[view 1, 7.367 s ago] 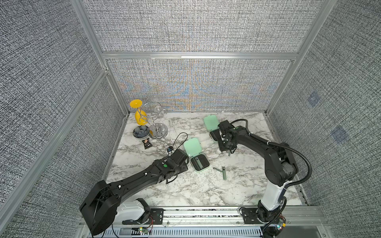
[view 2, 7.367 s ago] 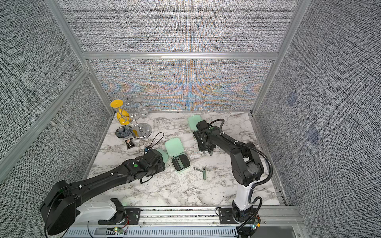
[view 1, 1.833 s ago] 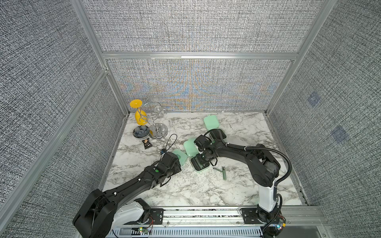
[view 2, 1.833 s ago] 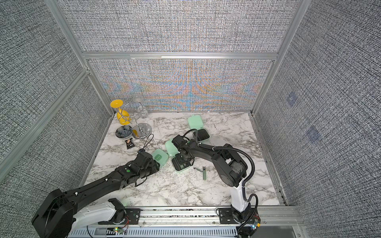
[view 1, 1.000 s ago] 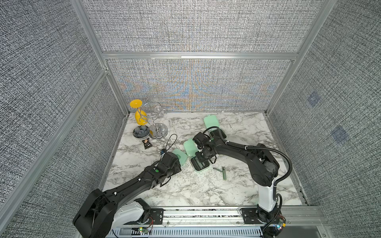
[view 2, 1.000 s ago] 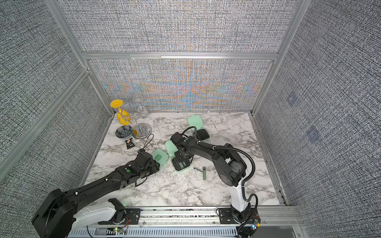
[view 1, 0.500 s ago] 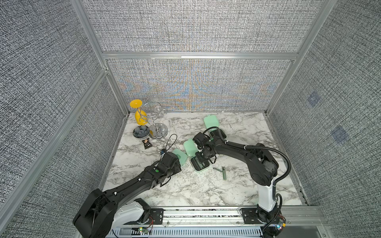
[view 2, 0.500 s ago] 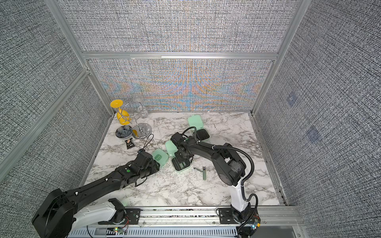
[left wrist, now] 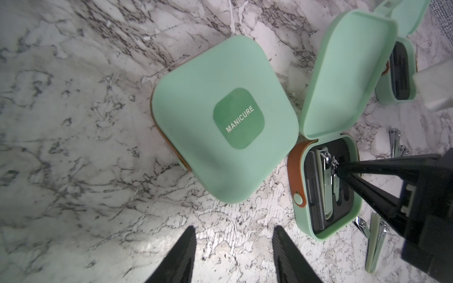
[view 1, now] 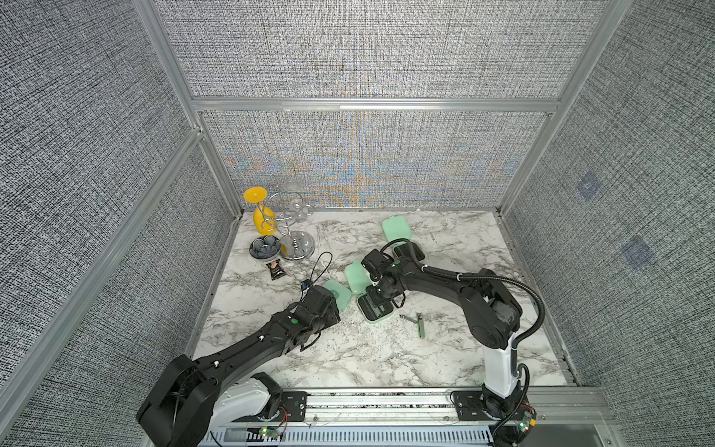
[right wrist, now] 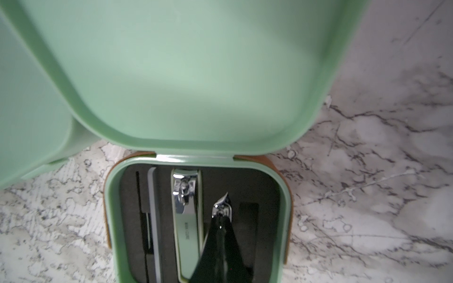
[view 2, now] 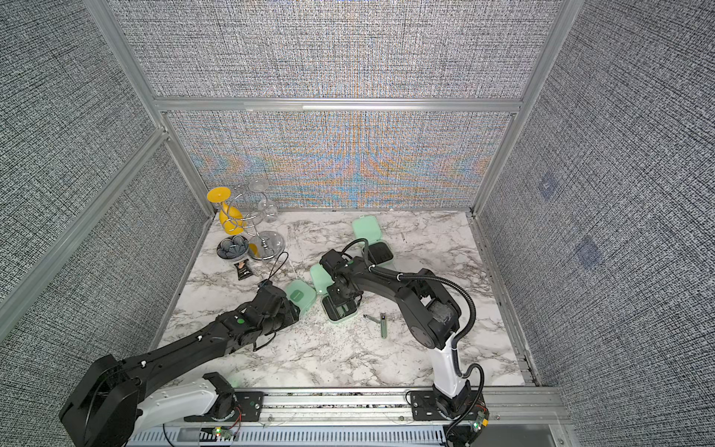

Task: Organize nail clipper sets
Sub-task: Place the nail clipper in the storage box, then pick up the nail clipper from the center of the board.

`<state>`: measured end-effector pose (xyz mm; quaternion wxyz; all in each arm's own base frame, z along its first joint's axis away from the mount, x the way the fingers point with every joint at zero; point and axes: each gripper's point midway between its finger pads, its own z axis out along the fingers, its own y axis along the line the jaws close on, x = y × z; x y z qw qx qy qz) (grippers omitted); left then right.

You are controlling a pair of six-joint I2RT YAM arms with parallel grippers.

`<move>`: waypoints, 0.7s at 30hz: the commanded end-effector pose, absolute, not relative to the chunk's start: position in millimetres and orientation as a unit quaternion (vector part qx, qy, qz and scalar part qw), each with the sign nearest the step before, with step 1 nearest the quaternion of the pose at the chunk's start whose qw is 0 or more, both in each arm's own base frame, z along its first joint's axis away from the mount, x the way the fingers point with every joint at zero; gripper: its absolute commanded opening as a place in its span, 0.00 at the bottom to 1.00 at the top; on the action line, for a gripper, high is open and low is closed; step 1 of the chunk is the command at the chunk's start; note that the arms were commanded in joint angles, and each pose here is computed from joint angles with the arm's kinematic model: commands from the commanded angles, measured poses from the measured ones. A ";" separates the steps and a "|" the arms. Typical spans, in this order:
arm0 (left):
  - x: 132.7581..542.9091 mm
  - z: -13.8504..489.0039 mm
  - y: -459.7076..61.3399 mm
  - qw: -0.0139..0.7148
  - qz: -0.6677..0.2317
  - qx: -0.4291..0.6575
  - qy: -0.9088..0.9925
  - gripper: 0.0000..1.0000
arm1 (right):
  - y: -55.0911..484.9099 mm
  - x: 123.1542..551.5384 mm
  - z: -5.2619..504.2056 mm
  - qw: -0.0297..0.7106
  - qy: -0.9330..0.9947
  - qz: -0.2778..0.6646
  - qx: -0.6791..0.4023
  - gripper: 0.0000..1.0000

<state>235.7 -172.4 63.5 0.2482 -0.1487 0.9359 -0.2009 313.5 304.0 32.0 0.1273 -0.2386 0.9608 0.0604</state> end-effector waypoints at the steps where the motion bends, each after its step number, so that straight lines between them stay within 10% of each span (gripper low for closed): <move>1: 237.7 65.0 -173.2 0.253 -0.204 -0.150 0.934 0.53 | 297.8 304.5 18.1 0.105 0.965 0.051 -0.235 0.02; 21: 237.9 72.4 -173.6 0.259 -0.209 -0.144 0.932 0.53 | 175.2 339.4 98.8 0.154 0.985 -0.029 -0.066 0.24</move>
